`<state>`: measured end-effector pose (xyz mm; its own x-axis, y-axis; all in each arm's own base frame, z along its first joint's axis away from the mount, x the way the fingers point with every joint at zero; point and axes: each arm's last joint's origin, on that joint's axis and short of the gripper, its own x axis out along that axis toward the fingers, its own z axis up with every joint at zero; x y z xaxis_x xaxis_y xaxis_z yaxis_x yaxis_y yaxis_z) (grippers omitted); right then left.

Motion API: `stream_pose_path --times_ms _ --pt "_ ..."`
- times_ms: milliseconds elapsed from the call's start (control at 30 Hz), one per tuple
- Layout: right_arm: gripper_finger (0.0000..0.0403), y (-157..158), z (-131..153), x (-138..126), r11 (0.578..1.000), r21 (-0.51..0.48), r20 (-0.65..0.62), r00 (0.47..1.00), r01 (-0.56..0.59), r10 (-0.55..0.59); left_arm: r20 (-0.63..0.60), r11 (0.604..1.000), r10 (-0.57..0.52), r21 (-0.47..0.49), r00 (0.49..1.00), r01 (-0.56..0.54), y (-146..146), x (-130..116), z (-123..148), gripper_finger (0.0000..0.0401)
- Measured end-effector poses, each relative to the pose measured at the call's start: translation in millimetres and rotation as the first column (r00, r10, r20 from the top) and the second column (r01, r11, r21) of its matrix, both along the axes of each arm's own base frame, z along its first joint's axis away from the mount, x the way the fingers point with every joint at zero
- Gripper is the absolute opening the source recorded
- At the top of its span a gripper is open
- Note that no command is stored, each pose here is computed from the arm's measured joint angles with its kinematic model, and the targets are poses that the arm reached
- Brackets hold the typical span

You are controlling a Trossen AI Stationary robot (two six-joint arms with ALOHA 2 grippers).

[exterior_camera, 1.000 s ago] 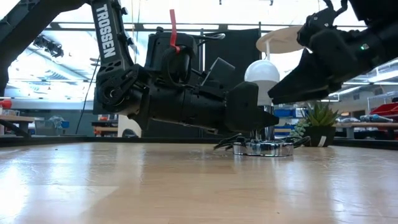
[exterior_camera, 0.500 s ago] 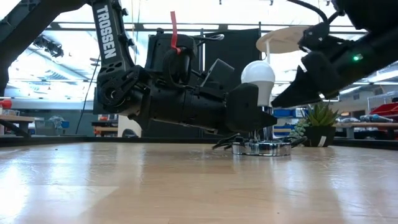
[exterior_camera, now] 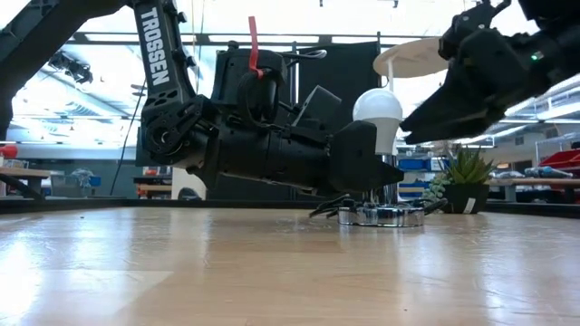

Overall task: Screw lightbulb
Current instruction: Remove the lightbulb from the silver lamp

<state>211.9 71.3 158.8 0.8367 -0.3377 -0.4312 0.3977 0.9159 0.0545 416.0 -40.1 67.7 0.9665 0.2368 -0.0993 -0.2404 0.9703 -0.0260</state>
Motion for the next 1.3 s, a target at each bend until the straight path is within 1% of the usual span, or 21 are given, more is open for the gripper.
stream_pose_path --times_ms 100,200,300,433,600,733,900,1067,1133,1200,1233,1300 --pt "0.0347 -7 2 4 1.0 -0.022 0.004 1.0 -0.008 0.008 0.0 1.0 0.0 0.0 1.0 0.0 0 0 0 0.0184" --pt "0.0347 -13 3 9 0.999 -0.019 0.011 0.999 -0.034 0.034 0.002 1.0 0.001 -0.007 1.0 -0.001 0 0 0 0.0184" --pt "0.0347 -18 -6 15 0.998 -0.026 -0.032 0.998 -0.06 0.059 0.004 1.0 0.002 -0.016 1.0 -0.002 0 0 0 0.0184" --pt "0.0347 -22 -19 22 0.998 -0.054 -0.082 0.996 -0.025 0.02 0.005 1.0 0.007 -0.019 1.0 -0.007 0 0 0 0.0184" --pt "0.0347 -21 -14 27 0.997 -0.08 -0.019 1.0 -0.007 0.006 0.006 1.0 0.012 -0.02 1.0 -0.012 0 0 0 0.0184" --pt "0.0347 -20 -13 28 0.996 -0.092 -0.009 1.0 -0.01 0.009 0.005 1.0 0.013 -0.019 1.0 -0.013 0 0 0 0.0184" --pt "0.0347 -19 -13 21 0.989 -0.132 -0.038 0.997 0.062 -0.068 0.007 1.0 0.018 -0.025 1.0 -0.018 0 0 0 0.0184" --pt "0.0347 -14 -12 6 0.976 -0.159 -0.067 0.984 0.151 -0.164 0.006 0.999 0.032 -0.02 0.999 -0.032 1 0 0 0.0184" --pt "0.0347 -12 -12 -2 0.967 -0.148 -0.068 0.973 0.207 -0.219 0.005 0.999 0.032 -0.017 0.999 -0.032 1 0 0 0.0184" --pt "0.0347 -10 -13 -9 0.959 -0.116 -0.059 0.962 0.258 -0.266 0.005 0.999 0.032 -0.016 0.999 -0.031 1 0 0 0.0184" --pt "0.0347 -8 -13 -11 0.962 -0.102 -0.062 0.964 0.253 -0.26 0.005 0.999 0.032 -0.016 0.999 -0.031 1 0 0 0.0184" --pt "0.0347 -4 -11 -9 0.98 -0.066 -0.067 0.98 0.186 -0.19 0.005 0.999 0.031 -0.016 0.999 -0.031 1 0 0 0.0184"
